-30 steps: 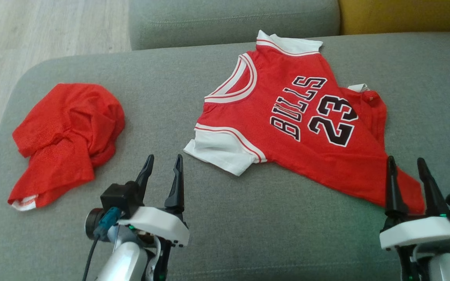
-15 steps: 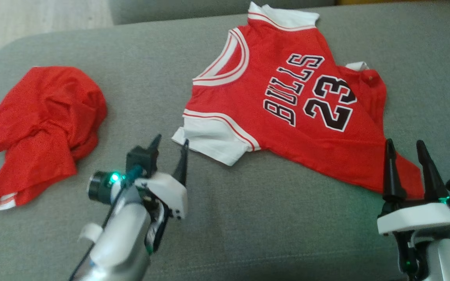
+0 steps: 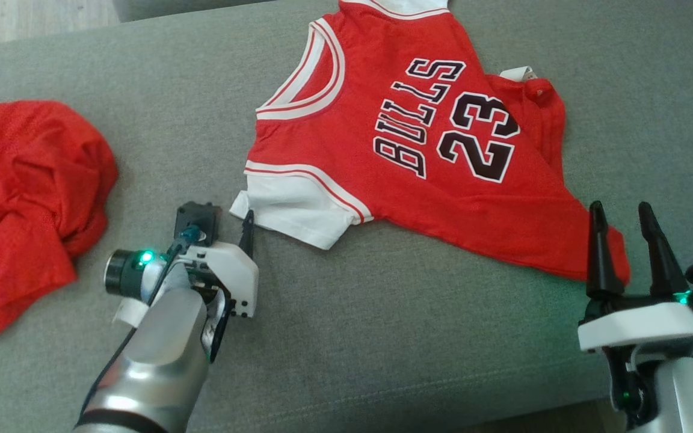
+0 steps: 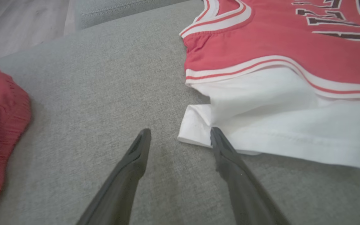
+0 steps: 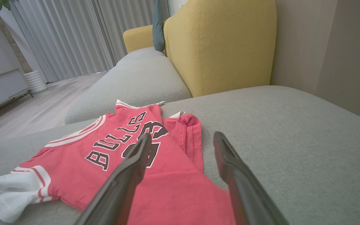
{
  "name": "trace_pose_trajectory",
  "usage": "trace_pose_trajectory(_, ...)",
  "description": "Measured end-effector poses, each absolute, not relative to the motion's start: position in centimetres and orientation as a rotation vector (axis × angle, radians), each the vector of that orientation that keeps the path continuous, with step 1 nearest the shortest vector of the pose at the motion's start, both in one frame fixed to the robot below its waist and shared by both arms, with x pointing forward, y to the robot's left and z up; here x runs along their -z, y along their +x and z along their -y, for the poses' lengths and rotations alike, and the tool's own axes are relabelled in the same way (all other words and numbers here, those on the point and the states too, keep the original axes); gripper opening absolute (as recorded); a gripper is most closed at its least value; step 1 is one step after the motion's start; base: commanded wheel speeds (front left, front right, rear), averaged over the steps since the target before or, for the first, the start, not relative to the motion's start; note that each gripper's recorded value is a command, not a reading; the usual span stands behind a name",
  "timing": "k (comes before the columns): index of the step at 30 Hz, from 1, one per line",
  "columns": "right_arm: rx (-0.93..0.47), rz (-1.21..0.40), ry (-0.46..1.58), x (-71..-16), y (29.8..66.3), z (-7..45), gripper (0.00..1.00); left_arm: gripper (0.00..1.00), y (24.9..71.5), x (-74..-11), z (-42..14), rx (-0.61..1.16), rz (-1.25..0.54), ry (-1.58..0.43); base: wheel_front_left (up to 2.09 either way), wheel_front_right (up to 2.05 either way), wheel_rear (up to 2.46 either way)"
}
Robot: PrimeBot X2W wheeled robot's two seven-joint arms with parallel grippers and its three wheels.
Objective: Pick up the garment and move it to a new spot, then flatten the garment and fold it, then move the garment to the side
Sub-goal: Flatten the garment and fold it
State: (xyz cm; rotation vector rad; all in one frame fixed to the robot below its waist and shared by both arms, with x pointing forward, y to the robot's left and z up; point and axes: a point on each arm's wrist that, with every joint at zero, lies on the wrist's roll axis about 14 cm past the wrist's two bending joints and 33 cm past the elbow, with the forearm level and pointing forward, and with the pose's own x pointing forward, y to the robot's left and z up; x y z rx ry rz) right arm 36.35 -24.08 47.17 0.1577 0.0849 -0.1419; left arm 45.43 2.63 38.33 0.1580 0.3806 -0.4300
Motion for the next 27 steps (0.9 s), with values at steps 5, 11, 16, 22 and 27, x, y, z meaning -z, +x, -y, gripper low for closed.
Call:
trace_pose_trajectory(5, 0.154, -0.086, 0.154, -47.1, 36.2, 24.5, 1.00, 1.00, 45.7, -37.6, -2.6, 0.439, -0.397, 0.170, 0.00, 0.00, 0.00)
trace_pose_trajectory(11, 0.165, -0.094, 0.150, -46.9, 36.1, 24.8, 1.00, 0.38, 46.2, -37.3, -1.9, 0.470, -0.422, 0.138, 0.00, 0.00, 0.00)
trace_pose_trajectory(16, 0.210, -0.097, 0.137, -46.8, 35.7, 26.3, 1.00, 0.00, 46.0, -36.9, -1.1, 0.505, -0.438, 0.120, 0.00, 0.00, 0.00)
trace_pose_trajectory(22, 0.226, -0.087, 0.133, -47.1, 35.7, 26.9, 1.00, 0.00, 46.5, -38.1, -1.3, 0.471, -0.410, 0.074, 0.00, 0.00, 0.00)
trace_pose_trajectory(27, 0.233, -0.124, 0.150, -46.2, 35.3, 27.0, 1.00, 0.00, 48.1, -42.2, -0.9, 0.428, -0.278, -0.006, 0.00, 0.00, 0.00)
